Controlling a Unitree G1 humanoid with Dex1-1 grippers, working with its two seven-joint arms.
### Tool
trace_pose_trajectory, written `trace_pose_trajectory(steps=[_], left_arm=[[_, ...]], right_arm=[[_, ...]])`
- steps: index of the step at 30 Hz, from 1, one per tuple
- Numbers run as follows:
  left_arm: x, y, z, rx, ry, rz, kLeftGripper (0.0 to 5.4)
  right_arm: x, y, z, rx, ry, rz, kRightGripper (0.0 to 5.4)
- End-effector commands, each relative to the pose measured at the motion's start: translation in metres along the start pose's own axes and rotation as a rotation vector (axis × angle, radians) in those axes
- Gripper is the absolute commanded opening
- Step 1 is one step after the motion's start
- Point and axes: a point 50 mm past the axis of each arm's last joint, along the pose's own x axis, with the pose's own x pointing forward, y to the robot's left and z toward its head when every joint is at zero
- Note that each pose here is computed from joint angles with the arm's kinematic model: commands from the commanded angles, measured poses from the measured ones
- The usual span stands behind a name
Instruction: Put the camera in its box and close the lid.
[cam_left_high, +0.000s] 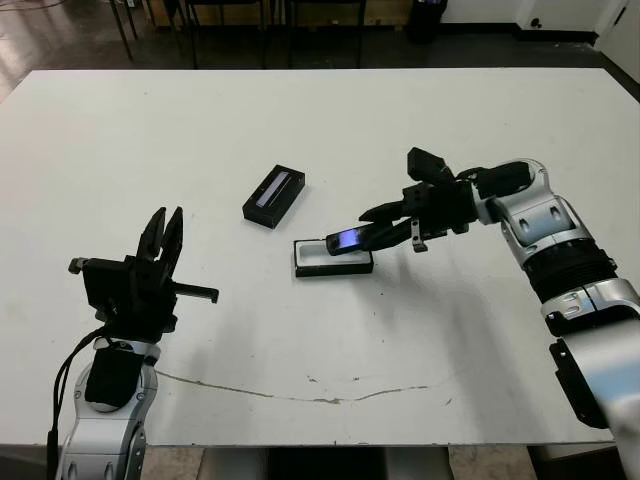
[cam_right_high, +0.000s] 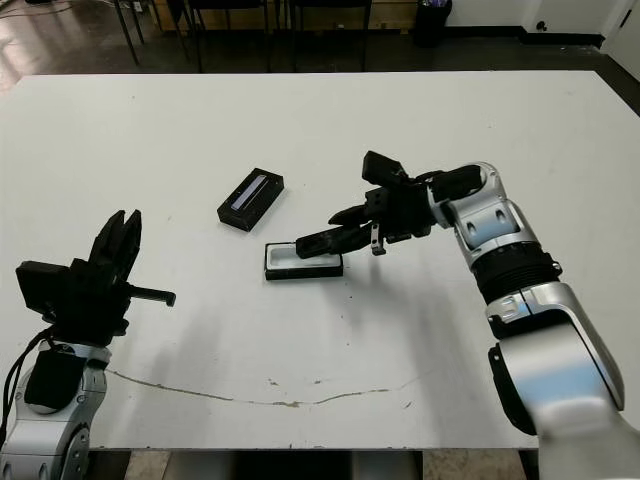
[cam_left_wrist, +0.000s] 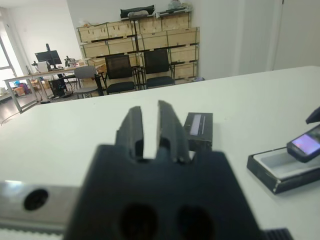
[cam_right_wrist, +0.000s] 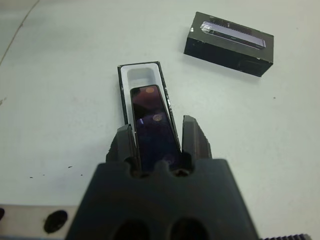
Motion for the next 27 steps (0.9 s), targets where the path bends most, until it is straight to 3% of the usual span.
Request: trace_pose_trajectory(steps=[1, 16, 27], left_arm=[[-0.002, -0.001, -0.006, -0.003, 0.029, 0.002, 0.0], [-0.003, -0.001, -0.007, 0.007, 0.027, 0.004, 0.0], [-0.005, -0.003, -0.008, -0.008, 0.035, 0.012, 0.0]], right_arm=[[0.002, 0.0, 0.002, -0.031, 0.035, 0.003, 0.23], [0.01, 0.003, -0.004, -0.015, 0.064, 0.037, 0.23], [0.03, 0.009, 0.0, -0.013, 0.078, 0.095, 0.23]])
